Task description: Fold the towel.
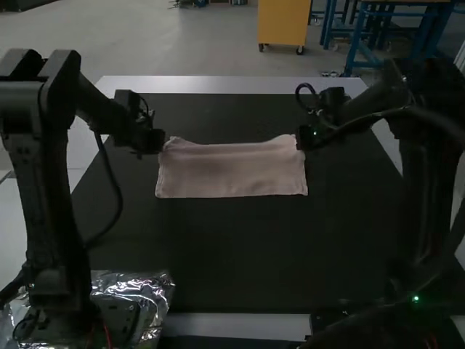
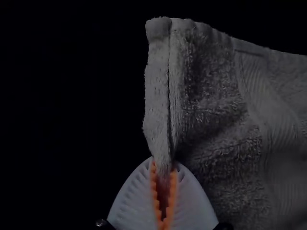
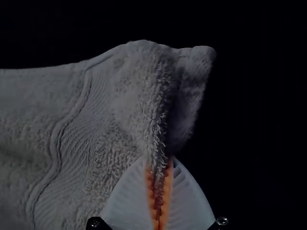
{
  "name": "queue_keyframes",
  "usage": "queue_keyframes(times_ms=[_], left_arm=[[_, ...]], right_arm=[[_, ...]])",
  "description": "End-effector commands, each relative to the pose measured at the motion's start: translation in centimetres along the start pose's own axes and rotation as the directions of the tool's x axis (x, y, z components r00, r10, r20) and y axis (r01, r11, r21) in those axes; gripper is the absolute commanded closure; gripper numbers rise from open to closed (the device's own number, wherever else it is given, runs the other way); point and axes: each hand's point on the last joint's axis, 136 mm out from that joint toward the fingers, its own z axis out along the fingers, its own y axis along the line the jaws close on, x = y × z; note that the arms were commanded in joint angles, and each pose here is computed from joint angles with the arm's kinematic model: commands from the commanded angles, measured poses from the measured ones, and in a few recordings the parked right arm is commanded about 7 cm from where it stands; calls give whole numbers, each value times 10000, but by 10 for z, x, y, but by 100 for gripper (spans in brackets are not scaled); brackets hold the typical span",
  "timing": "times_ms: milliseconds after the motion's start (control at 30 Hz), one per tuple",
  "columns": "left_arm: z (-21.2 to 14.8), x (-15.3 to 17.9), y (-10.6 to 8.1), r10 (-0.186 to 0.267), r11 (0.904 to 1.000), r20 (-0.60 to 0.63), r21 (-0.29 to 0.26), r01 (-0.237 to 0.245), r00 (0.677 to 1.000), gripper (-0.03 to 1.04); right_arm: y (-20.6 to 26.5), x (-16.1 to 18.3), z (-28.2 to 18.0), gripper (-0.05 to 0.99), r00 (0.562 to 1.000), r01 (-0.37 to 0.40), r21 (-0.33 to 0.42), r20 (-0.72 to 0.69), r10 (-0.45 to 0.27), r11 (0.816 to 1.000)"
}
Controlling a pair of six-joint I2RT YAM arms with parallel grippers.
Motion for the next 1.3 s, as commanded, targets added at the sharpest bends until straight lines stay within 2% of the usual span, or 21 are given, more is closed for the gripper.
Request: queue_keyframes(times_ms=[0,367,733,1000,1033,1100,1167,1200,1267], left_arm=[[-25,-14,14,110,9986,429,-518,-88,9990,99],[-75,1,-2,138,9988,408,-471,-118,9991,99],[-105,55,-11,114,9987,-173,-492,-122,9998,99],[-100,105,-11,11,9987,-451,-504,-34,9990,97],[-99,110,-11,11,9987,-451,-504,-34,9990,87],[-99,117,-13,38,9990,-546,-437,-62,9985,61],[-99,115,-15,42,9995,-465,-319,-57,9989,30],[-99,112,-15,54,9995,-420,-306,-67,9991,22],[-101,105,-14,75,9994,-252,-335,-83,9997,19]], right_arm=[[-18,-12,-26,96,9990,-272,453,379,255,9986],[1,15,-63,96,9994,-336,67,117,335,9994],[12,63,-75,96,9962,-610,-250,-630,593,9978],[16,107,-69,95,9902,-771,-315,-1188,729,9965],[15,110,-69,89,9898,-740,-310,-1241,696,9968],[14,112,-70,64,9901,-741,-291,-1219,700,9968],[14,110,-71,40,9907,-747,-280,-1158,710,9968],[15,106,-72,32,9921,-682,-306,-1077,645,9972],[17,96,-75,17,9951,-562,-320,-835,533,9979]])
